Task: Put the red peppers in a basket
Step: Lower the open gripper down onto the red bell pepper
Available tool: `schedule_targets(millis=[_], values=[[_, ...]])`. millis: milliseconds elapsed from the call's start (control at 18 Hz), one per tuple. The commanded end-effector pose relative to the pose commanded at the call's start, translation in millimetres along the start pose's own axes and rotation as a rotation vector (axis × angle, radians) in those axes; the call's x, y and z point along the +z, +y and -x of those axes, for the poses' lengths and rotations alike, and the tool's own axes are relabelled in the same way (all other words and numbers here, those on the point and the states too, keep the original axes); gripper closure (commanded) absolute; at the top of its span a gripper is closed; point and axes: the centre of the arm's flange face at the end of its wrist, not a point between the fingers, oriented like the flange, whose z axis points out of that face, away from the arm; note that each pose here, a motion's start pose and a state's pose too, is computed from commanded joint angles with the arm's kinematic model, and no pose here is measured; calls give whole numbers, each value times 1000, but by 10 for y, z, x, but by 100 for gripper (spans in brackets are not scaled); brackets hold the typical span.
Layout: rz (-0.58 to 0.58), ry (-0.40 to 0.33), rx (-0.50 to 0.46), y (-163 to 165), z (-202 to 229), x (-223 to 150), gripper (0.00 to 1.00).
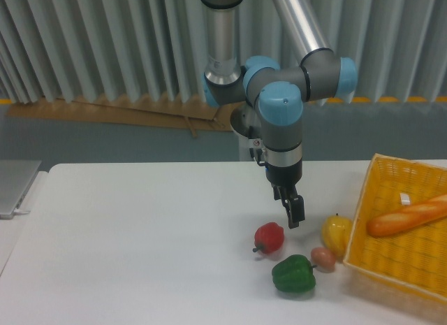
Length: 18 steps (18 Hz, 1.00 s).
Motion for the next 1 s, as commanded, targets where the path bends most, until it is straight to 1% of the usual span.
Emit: schedule_targets(millis=[444, 778, 1000], values=[[5, 52, -36, -130, -28, 302, 0], [7, 58, -21, -226, -63, 314, 0], [6, 64, -35, -238, -70, 346, 0]])
